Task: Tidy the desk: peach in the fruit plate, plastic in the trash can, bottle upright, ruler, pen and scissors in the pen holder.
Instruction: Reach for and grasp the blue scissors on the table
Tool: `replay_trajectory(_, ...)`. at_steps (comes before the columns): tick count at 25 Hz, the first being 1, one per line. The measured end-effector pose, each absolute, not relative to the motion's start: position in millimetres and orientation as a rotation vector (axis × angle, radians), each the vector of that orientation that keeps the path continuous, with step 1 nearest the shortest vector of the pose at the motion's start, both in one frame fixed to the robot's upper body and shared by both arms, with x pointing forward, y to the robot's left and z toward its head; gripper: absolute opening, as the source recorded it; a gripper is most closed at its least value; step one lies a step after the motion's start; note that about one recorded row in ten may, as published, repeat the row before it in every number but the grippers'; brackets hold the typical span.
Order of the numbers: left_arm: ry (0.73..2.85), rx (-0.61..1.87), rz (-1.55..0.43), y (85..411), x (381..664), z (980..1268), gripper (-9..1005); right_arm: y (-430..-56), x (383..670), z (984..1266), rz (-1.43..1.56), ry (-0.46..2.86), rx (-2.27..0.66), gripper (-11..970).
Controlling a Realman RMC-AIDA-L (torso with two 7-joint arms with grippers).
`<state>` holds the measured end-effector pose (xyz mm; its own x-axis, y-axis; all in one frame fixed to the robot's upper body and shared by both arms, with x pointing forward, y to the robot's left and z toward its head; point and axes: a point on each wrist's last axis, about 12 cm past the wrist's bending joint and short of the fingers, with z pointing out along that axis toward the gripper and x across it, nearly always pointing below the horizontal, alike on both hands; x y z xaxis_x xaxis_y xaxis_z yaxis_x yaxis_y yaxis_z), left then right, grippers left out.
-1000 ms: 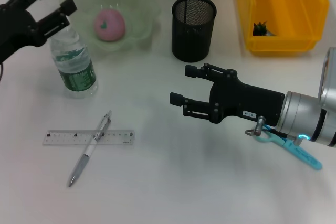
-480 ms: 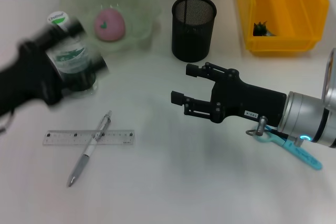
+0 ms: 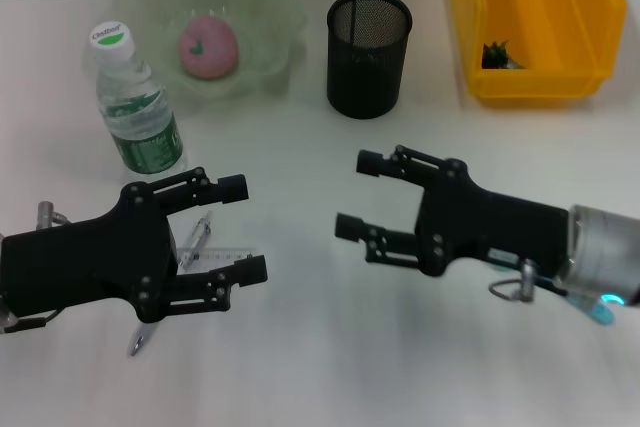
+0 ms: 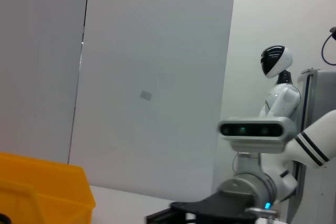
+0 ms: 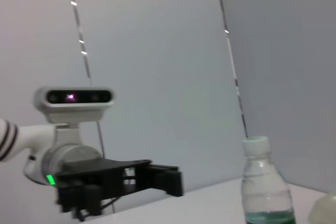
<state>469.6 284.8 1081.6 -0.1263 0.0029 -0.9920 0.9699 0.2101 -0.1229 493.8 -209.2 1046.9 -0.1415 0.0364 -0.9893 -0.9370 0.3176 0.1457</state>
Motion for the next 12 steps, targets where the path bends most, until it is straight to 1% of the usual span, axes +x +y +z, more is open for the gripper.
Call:
replay_trajectory(4,1.407,0.997,-1.127,285,470,1082,822,-221,482,1046,1.072,1.415,-0.865,770)
replay_trajectory(7,1.408,1.001,-1.125,284,472,1082,822,-226,479,1046,1.069,1.412,-0.842,770)
replay_trajectory(10,1.412,0.996,-1.124,282,473,1080,822,-237,481,1050,1.083,1.425,-0.762,769)
replay_trajectory(12,1.414,0.990,-1.126,281,473,1079,822,-249,484,1060,1.110,1.425,-0.725,769)
